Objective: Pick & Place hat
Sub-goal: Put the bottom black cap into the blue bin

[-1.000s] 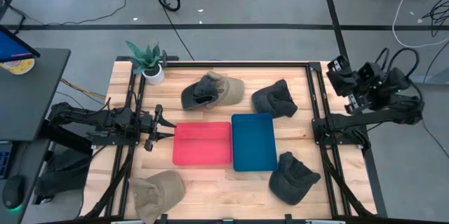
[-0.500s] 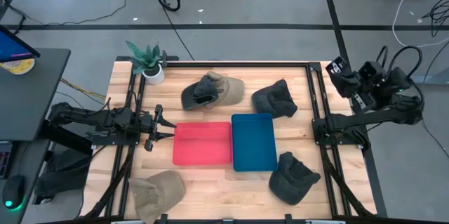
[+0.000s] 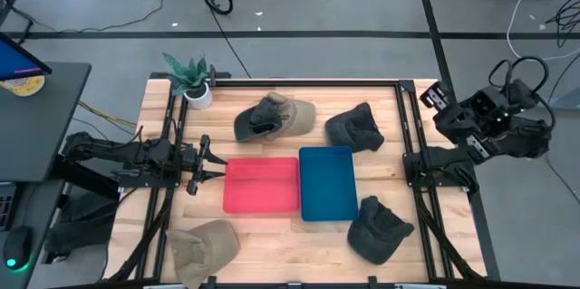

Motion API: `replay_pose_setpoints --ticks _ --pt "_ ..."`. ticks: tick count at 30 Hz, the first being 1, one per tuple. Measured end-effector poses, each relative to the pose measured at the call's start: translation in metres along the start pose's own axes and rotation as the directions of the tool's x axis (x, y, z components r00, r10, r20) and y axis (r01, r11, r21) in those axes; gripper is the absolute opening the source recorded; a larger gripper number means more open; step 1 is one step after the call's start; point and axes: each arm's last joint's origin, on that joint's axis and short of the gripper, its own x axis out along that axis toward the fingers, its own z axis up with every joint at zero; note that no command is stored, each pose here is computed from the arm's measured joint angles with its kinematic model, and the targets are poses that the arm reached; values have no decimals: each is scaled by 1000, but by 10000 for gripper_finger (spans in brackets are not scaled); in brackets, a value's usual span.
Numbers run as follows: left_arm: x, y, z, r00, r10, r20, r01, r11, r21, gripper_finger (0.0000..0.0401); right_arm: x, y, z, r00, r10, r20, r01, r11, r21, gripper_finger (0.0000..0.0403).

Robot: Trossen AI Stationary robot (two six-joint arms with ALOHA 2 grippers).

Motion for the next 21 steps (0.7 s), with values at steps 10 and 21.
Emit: replay_pose_setpoints --ticks 10,21 --pt "0 0 0 1000 0 0 0 1000 0 161 37 -12 0 985 156 -72 -150 985 80 13" --pt "0 0 0 1000 0 0 0 1000 0 161 70 -6 -2 930 357 -94 -344 930 129 13"
